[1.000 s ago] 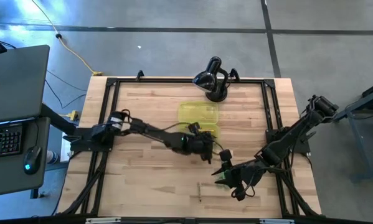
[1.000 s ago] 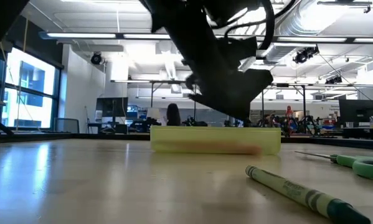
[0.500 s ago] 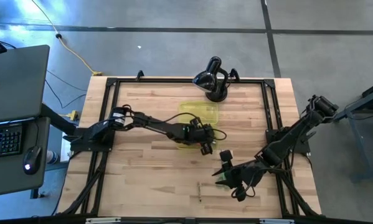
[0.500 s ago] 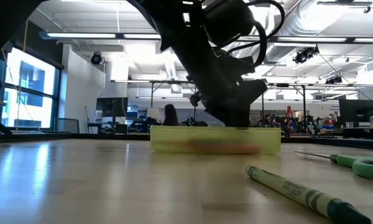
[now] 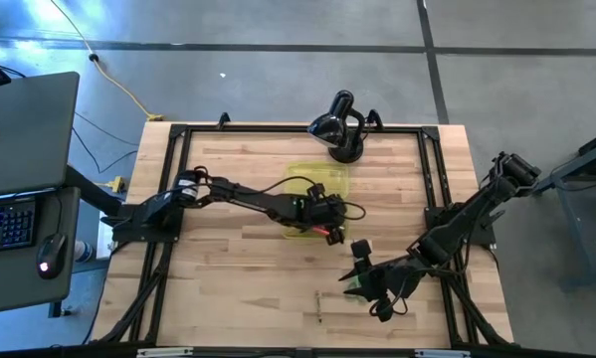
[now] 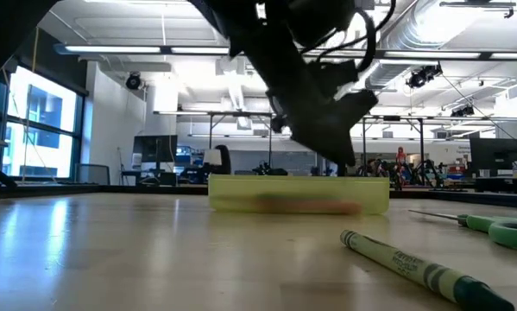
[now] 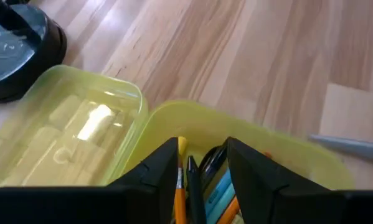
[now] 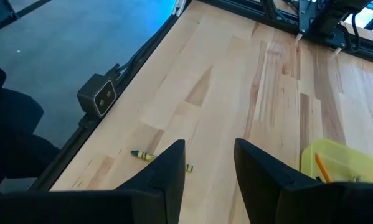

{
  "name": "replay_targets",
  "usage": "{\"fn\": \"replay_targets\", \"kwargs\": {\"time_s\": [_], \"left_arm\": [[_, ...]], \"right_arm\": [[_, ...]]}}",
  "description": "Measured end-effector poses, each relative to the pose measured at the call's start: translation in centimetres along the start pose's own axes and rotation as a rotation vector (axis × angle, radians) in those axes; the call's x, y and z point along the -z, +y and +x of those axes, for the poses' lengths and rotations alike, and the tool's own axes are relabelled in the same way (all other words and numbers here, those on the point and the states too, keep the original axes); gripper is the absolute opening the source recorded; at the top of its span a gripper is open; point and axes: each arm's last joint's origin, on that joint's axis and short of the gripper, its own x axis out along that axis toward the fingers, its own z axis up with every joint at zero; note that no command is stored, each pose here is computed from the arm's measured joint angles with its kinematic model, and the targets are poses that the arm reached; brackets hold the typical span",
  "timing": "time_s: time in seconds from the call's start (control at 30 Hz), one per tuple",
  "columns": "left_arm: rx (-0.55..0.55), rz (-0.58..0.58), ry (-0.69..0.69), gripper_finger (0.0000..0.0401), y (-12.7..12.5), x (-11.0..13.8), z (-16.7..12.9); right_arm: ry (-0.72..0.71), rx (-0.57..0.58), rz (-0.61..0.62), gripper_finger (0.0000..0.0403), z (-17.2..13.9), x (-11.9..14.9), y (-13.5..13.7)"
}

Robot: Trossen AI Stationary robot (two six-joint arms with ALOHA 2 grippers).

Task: Pick & place school supplies into a supply box
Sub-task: Put the green scissors into the yellow school supply box

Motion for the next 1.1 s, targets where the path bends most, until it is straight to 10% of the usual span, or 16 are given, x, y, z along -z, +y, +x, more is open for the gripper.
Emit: {"fn": "replay_targets", "kwargs": {"time_s": [0.67,1.1], "left_arm": [[-0.181,0.030,-0.026,0.0149,-3.1,-6.9,-13.1],[-0.216,0.123,-0.032,0.0138,-6.2,-6.3,-22.8]], "right_arm": [[-0.006,-0.003,0.002,0.0117,0.0,-0.1,0.0],[-0.008,-0.004,0.003,0.0117,0.0,-0.1,0.0]]}}
